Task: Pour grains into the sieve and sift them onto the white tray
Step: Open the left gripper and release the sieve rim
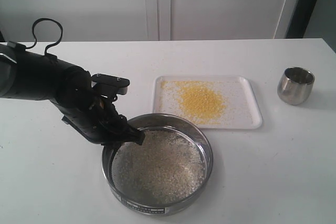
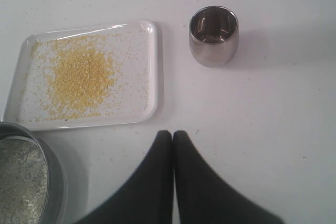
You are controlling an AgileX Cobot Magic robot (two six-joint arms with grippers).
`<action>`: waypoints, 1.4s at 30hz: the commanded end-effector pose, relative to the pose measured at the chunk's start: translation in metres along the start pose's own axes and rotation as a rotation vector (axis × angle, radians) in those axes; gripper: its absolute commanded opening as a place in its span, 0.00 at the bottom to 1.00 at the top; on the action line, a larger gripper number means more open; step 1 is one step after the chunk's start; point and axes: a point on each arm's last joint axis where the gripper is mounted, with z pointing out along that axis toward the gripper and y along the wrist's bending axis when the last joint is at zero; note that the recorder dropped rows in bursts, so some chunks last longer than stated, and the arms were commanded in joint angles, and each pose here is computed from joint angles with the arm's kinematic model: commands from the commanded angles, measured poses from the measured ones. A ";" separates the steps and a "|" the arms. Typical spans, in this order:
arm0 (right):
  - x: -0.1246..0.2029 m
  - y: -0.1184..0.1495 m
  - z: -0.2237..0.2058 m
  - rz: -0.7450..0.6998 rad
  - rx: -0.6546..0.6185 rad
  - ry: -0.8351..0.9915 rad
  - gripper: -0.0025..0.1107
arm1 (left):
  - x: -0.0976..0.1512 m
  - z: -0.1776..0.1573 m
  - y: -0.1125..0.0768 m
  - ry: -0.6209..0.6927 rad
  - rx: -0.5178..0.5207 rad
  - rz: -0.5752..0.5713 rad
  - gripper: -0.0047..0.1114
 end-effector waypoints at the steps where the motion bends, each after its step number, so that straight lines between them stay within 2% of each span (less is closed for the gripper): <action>1: -0.001 -0.001 -0.001 0.003 0.004 -0.015 0.02 | 0.002 -0.002 0.001 0.010 0.001 -0.023 0.04; 16: -0.001 -0.001 -0.001 0.003 0.004 -0.015 0.02 | 0.002 -0.002 0.001 0.010 0.001 -0.025 0.06; 19: -0.001 -0.001 -0.001 0.003 0.004 -0.015 0.02 | 0.002 -0.002 0.001 0.008 0.002 -0.025 0.16; 24: -0.001 -0.001 -0.001 0.003 0.004 -0.015 0.02 | 0.001 -0.003 0.001 0.006 0.002 -0.025 0.45; 28: -0.001 -0.001 -0.001 0.003 0.004 -0.015 0.02 | 0.001 -0.003 0.001 0.006 0.002 -0.025 0.58; 32: -0.001 -0.001 -0.001 0.036 0.004 -0.017 0.02 | 0.001 -0.004 0.001 0.008 0.002 -0.025 0.63; 42: -0.001 -0.001 -0.001 0.032 0.004 -0.017 0.02 | -0.003 -0.022 -0.001 0.036 0.002 -0.022 0.69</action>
